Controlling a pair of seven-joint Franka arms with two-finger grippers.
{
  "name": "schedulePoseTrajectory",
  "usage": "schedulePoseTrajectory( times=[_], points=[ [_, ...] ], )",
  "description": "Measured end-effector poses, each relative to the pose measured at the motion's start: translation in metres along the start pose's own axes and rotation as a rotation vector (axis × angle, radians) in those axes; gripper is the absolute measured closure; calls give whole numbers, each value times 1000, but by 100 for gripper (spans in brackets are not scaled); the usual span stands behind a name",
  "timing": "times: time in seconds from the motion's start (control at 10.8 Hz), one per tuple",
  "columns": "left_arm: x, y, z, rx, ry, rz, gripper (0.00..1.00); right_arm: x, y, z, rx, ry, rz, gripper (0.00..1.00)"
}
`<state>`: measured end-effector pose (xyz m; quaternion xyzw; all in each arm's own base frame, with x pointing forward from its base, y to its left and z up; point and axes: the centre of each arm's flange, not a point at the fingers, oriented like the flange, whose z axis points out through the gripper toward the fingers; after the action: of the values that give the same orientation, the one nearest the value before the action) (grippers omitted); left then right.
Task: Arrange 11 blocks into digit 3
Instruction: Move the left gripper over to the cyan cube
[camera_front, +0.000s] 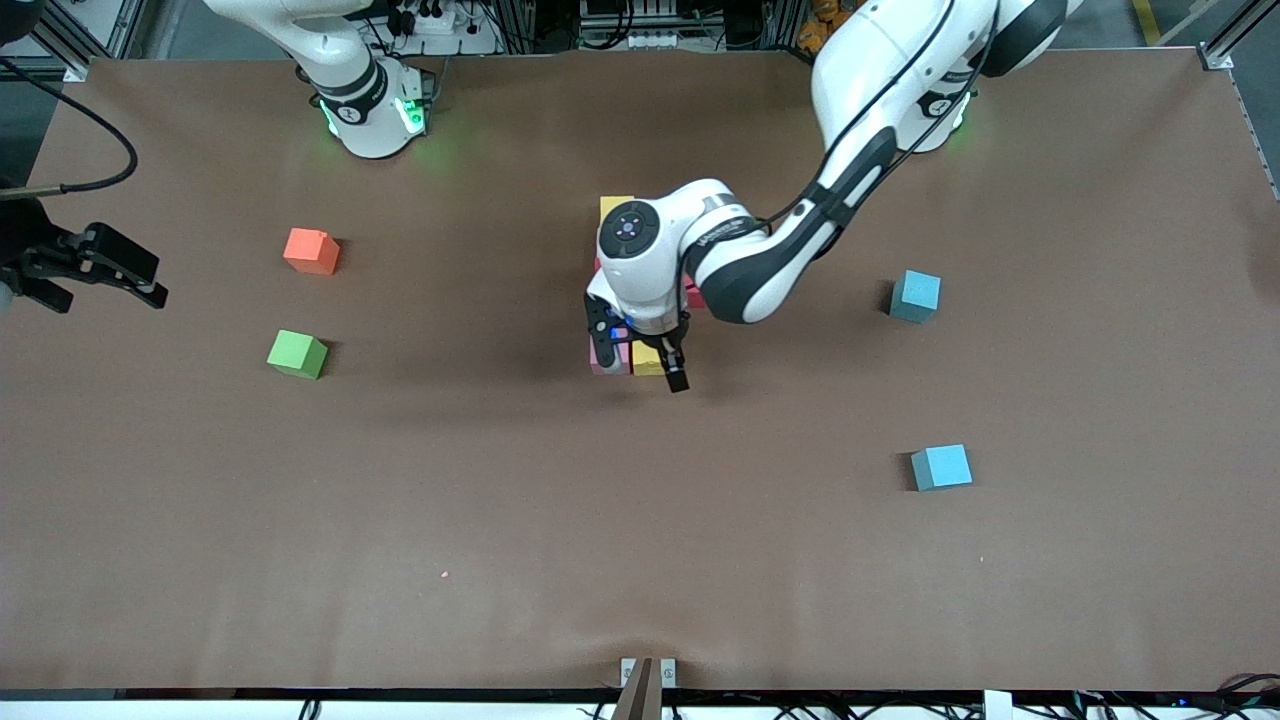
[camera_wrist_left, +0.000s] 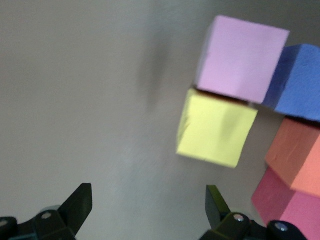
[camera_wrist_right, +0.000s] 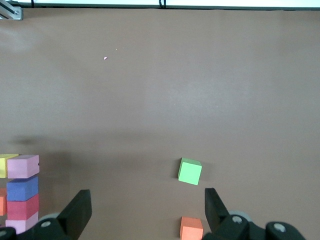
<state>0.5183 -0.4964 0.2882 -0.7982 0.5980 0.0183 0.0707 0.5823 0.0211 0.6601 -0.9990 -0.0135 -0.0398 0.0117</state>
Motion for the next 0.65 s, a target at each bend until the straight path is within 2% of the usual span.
schedulePoseTrajectory(
  times=[0.18, 0.65],
  points=[
    [-36, -46, -25, -34, -2, -116, 0, -5, 2, -7, 0, 6, 2, 0],
    [-165, -184, -49, -24, 0, -405, 0, -9, 19, -17, -2, 22, 9, 0]
  ],
)
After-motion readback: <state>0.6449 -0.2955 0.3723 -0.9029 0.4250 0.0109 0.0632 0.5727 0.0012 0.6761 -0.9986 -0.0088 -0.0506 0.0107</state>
